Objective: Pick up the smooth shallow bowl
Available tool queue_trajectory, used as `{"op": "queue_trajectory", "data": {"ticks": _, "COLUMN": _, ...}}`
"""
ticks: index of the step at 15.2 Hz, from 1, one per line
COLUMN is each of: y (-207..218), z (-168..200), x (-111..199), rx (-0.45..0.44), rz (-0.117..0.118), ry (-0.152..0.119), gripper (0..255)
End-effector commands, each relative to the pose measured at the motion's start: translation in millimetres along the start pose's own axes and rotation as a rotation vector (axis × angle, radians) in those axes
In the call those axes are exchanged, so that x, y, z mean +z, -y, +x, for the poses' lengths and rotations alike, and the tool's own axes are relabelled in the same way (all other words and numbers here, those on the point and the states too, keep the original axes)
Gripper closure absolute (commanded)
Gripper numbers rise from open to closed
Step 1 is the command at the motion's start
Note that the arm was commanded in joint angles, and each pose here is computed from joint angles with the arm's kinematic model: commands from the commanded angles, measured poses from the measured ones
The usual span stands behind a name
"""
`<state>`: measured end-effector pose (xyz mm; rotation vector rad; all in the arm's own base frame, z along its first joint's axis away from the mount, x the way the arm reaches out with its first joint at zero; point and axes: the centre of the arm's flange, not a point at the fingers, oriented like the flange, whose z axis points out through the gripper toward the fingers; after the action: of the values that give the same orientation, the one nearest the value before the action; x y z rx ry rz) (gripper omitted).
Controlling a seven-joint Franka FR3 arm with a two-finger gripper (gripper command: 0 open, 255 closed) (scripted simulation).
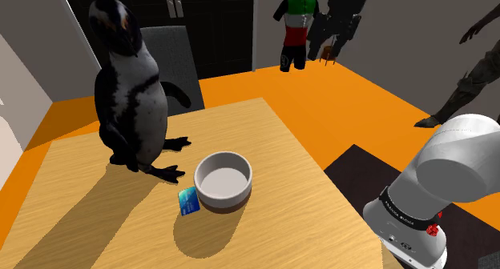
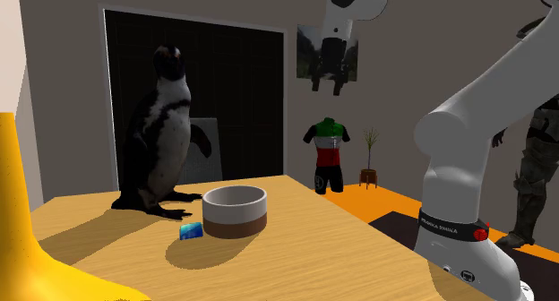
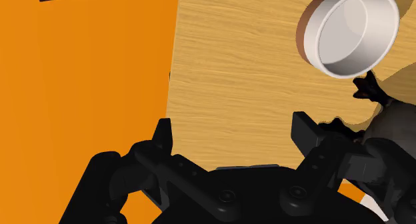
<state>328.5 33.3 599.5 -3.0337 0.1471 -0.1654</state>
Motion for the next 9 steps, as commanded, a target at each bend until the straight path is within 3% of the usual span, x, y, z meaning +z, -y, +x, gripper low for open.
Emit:
{"op": "queue_trajectory", "data": {"ticks": 1, "y": 0, "z": 0, "x": 0, "rx": 0.0, "rz": 0.0, "ry": 0.0, "gripper": 0}}
{"op": "queue_trajectory", "data": {"ticks": 9, "y": 69, "z": -4, "x": 83, "rx": 0.001, "rz": -0.028, "ry": -0.003, "gripper": 0}}
